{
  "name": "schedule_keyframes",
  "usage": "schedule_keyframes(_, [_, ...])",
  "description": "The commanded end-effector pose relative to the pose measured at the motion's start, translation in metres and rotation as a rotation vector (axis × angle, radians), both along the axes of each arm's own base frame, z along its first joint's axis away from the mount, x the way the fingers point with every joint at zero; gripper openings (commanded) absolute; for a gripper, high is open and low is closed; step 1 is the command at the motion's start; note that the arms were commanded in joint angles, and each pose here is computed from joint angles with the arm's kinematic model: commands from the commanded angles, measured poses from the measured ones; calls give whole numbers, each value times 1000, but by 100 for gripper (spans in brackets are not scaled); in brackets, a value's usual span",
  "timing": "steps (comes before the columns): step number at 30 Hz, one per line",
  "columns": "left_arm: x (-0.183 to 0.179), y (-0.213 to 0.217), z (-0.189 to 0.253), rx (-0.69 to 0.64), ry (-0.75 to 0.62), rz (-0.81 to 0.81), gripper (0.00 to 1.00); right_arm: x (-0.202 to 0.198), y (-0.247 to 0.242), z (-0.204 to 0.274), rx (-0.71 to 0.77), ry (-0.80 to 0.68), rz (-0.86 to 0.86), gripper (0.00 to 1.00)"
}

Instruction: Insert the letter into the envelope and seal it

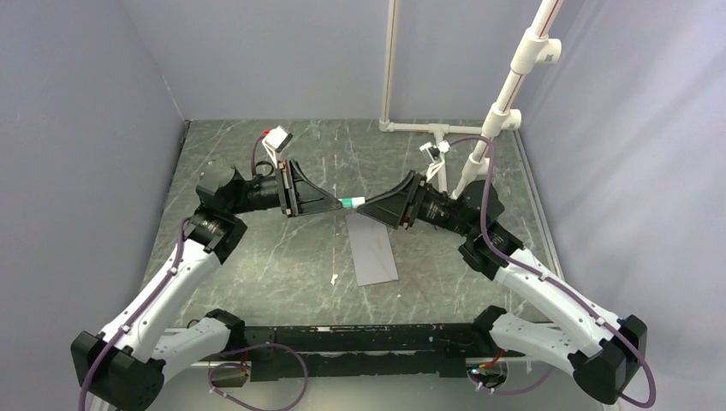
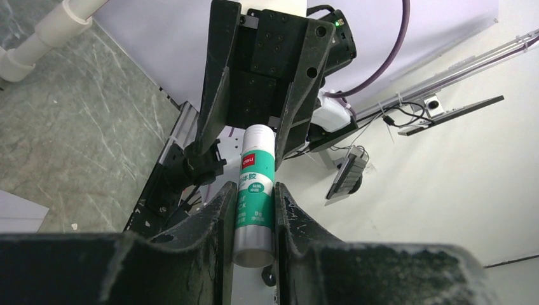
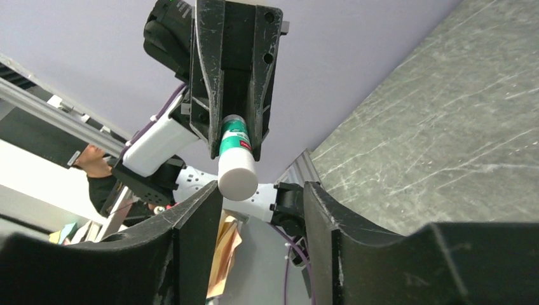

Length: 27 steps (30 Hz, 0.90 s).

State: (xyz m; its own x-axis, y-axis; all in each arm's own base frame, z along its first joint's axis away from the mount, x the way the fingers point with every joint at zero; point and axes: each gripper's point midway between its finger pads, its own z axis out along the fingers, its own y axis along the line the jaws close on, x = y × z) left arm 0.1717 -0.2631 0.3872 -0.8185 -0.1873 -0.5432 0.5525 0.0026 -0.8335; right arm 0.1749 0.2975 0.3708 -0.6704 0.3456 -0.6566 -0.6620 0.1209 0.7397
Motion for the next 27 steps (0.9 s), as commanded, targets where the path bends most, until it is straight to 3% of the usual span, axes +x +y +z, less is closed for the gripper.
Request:
schedule_keyframes(1, [-12,3,15,-5,-85,-42,2,-9,0,32,71,-75,55,51])
schedule_keyframes(10, [-12,4,7,19,-104,-33,2,-15,2,37,102,-112,97,48])
schedule_keyframes(13, [-12,4,6,23,-102,-33,2,-16,3,38,108,-113,110,40])
schedule_keyframes(21, [-14,2,15,-24,-119,-58,3,-20,12,36,101,-95,186,0])
schedule_keyframes(27, [-16,-5,11,-20,-143,-75,2,-26,13,45,173,-95,224,0])
